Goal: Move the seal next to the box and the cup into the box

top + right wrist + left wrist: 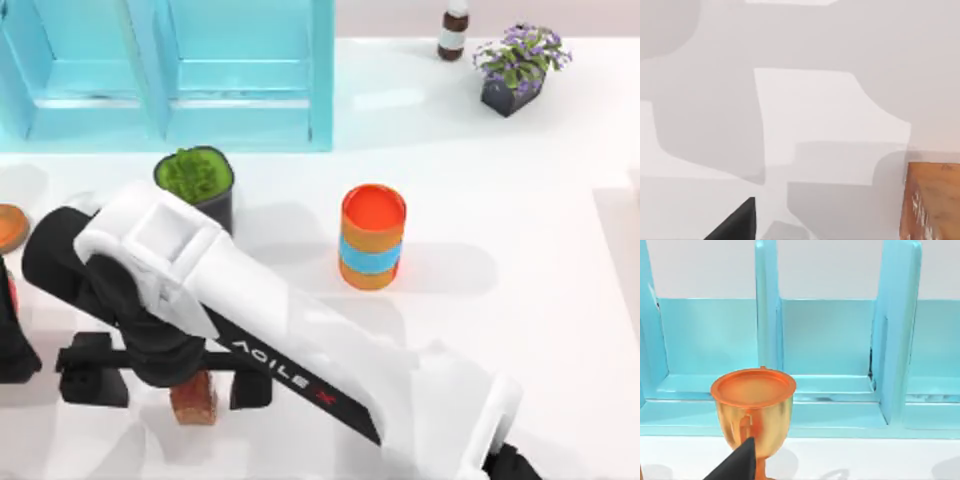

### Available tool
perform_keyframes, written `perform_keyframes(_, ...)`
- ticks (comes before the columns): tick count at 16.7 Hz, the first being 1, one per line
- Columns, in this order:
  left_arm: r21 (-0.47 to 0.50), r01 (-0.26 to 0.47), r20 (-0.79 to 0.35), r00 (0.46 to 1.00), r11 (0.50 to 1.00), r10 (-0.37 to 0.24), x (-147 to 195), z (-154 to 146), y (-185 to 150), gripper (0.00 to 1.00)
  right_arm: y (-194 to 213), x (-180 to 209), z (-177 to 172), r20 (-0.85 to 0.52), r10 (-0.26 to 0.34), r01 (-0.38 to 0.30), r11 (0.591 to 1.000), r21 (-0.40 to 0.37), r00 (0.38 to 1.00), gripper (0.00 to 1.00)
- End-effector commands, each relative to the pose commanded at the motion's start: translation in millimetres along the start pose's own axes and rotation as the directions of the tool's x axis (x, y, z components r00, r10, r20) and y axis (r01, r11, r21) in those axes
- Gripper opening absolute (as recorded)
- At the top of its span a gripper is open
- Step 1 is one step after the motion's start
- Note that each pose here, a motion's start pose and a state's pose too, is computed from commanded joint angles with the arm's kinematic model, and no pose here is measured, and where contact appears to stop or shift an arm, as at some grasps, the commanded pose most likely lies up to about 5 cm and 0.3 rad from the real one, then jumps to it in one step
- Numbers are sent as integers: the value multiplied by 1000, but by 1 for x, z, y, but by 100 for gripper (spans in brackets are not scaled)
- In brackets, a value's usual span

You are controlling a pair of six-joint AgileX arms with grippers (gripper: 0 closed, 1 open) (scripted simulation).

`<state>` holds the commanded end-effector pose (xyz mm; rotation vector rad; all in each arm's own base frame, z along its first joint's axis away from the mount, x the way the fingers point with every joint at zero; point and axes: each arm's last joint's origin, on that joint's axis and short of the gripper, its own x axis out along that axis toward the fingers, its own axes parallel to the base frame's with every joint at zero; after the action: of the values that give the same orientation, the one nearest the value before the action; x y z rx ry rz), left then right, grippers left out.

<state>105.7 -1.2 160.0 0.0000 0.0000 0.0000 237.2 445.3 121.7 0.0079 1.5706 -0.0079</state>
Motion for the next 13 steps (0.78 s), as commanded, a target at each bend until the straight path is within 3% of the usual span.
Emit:
perform_keyframes(2,0,0,0,1000,1000,0,0,0,0,100,0,0,0,0,0,0,1000,0,1000,100)
perform_keyframes(13,0,0,0,1000,1000,0,0,0,0,100,0,0,0,0,0,0,1000,0,1000,17)
